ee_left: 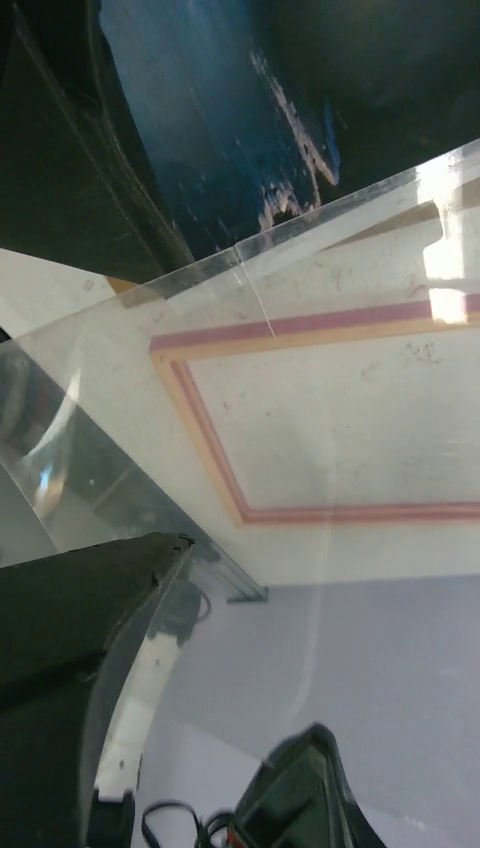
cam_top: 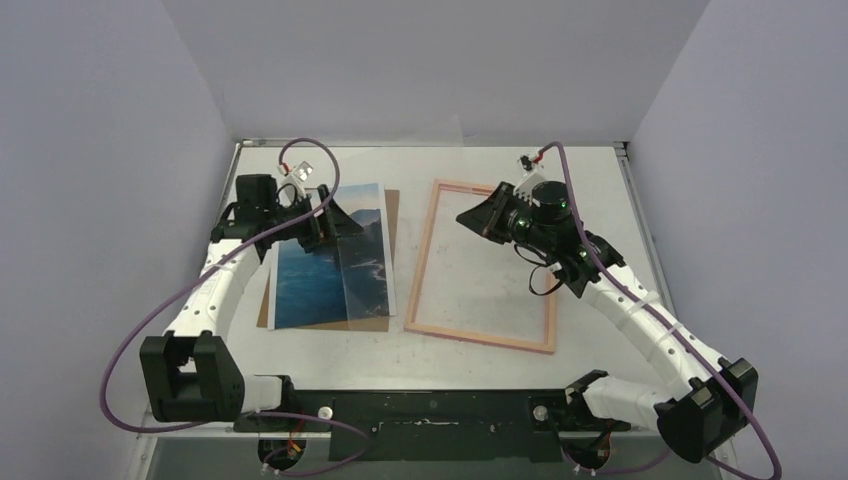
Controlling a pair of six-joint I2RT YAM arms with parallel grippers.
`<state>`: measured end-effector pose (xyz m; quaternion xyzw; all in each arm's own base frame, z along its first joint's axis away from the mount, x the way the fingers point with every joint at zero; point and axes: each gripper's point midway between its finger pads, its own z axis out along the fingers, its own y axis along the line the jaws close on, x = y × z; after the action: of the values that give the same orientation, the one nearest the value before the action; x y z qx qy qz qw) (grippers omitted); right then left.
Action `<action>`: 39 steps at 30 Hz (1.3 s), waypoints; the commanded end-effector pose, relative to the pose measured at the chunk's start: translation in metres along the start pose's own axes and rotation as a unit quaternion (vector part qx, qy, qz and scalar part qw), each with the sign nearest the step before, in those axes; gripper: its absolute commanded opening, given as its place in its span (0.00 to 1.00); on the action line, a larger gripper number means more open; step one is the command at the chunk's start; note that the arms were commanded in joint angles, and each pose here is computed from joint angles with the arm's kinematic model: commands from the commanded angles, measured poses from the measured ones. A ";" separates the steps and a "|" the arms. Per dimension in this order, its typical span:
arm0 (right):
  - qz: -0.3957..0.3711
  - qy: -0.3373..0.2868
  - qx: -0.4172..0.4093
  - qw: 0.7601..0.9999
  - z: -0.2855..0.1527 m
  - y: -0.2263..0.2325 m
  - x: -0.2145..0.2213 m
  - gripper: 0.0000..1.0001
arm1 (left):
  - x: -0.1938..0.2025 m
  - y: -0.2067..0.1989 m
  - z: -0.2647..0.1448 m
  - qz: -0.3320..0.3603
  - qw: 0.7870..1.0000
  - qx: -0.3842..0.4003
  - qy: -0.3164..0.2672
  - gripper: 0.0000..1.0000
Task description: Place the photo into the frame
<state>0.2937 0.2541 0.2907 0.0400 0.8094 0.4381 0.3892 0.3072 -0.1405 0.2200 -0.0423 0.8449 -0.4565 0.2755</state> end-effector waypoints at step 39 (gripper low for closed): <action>0.036 -0.077 0.181 0.980 -0.030 -0.193 -0.018 0.05 | 0.039 0.059 0.010 0.187 0.957 -0.175 0.133 0.96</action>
<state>0.3311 0.1141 0.1612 0.1850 0.8516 0.2920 0.3940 0.2882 -0.1283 0.1366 0.1117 0.9381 -0.2513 0.2106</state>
